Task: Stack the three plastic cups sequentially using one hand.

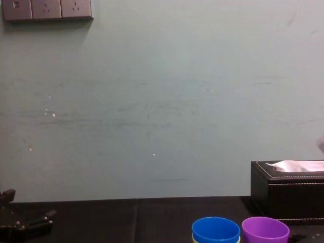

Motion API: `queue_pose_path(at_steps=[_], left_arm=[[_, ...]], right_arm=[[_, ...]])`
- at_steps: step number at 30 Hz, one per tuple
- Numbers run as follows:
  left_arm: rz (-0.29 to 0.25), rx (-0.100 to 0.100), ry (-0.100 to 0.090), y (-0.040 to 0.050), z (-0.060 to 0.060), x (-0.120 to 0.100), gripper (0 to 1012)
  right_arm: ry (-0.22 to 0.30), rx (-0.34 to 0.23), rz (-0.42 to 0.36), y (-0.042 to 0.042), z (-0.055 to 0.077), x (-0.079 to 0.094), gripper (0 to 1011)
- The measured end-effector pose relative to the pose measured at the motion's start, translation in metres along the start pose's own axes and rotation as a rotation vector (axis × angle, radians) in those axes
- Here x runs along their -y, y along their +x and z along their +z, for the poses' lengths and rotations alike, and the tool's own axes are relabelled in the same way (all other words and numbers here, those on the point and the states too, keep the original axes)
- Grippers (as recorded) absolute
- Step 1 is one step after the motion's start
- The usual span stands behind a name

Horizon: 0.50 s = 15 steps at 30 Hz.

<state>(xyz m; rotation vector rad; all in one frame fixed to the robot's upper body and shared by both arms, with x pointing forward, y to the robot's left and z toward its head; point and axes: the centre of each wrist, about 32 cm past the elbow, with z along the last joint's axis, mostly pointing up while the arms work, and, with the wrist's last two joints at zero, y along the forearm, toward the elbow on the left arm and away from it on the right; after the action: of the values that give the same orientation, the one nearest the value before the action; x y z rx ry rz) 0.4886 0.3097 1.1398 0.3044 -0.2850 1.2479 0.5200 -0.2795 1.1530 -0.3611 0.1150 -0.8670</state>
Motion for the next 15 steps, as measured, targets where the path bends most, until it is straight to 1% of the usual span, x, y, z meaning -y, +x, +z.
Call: queue_pose_path(at_steps=[4, 5, 6, 7, 9, 15], left_arm=[[0.0, 0.0, 0.0, 0.0, 0.0, 0.0, 1000], [0.0, 0.0, 0.0, 0.0, 0.0, 0.0, 1000], [0.0, 0.0, 0.0, 0.0, 0.0, 0.0, 1000], [0.0, 0.0, 0.0, 0.0, 0.0, 0.0, 1000], [0.0, 0.0, 0.0, 0.0, 0.0, 0.0, 1000], [0.0, 0.0, 0.0, 0.0, 0.0, 0.0, 1000]], right_arm=[[0.0, 0.0, 0.0, 0.0, 0.0, 0.0001, 863], [-0.001, 0.0, 0.0, 0.0001, 0.0, 0.0002, 822], [-0.001, 0.0, -0.001, 0.0001, 0.0, 0.0002, 812], [-0.001, 0.0, -0.001, 0.0001, 0.0, 0.0003, 772], [-0.001, 0.0, -0.001, 0.0001, 0.0, 0.0004, 732], [-0.001, 0.0, -0.001, 0.0001, 0.0, 0.0005, 712]])
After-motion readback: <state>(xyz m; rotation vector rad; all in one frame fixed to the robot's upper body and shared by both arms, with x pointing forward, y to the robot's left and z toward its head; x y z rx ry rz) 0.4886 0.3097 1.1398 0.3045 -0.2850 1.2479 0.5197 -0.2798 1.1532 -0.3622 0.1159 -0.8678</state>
